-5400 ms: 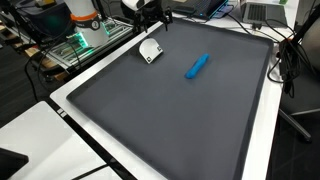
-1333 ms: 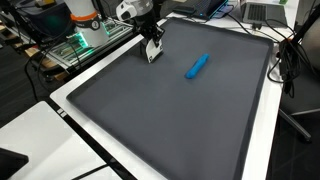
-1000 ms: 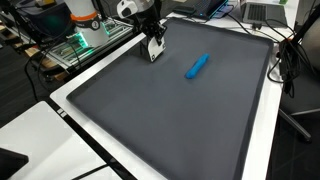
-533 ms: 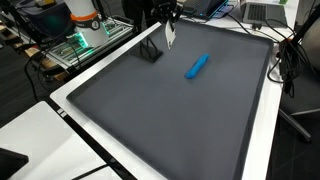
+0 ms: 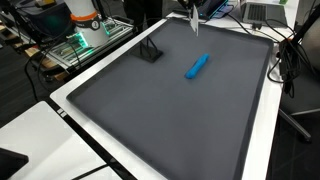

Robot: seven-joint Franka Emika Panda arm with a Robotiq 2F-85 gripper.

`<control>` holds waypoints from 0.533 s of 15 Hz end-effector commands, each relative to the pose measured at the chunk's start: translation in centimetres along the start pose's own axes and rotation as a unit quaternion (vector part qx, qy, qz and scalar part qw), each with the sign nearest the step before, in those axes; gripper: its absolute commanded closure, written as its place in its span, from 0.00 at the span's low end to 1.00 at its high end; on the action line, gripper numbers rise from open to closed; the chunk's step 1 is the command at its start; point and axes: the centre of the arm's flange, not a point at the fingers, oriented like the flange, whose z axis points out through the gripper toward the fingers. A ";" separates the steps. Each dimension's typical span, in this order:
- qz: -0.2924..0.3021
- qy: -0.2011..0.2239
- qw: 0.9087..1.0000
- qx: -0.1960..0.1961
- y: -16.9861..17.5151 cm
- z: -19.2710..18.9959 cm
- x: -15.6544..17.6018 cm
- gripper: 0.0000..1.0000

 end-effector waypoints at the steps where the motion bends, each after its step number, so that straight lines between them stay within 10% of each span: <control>1: -0.086 -0.009 0.995 -0.048 -4.3 1.6 2.6 0.99; 8: -0.250 -0.025 0.960 -0.120 -6.3 5.1 4.0 0.99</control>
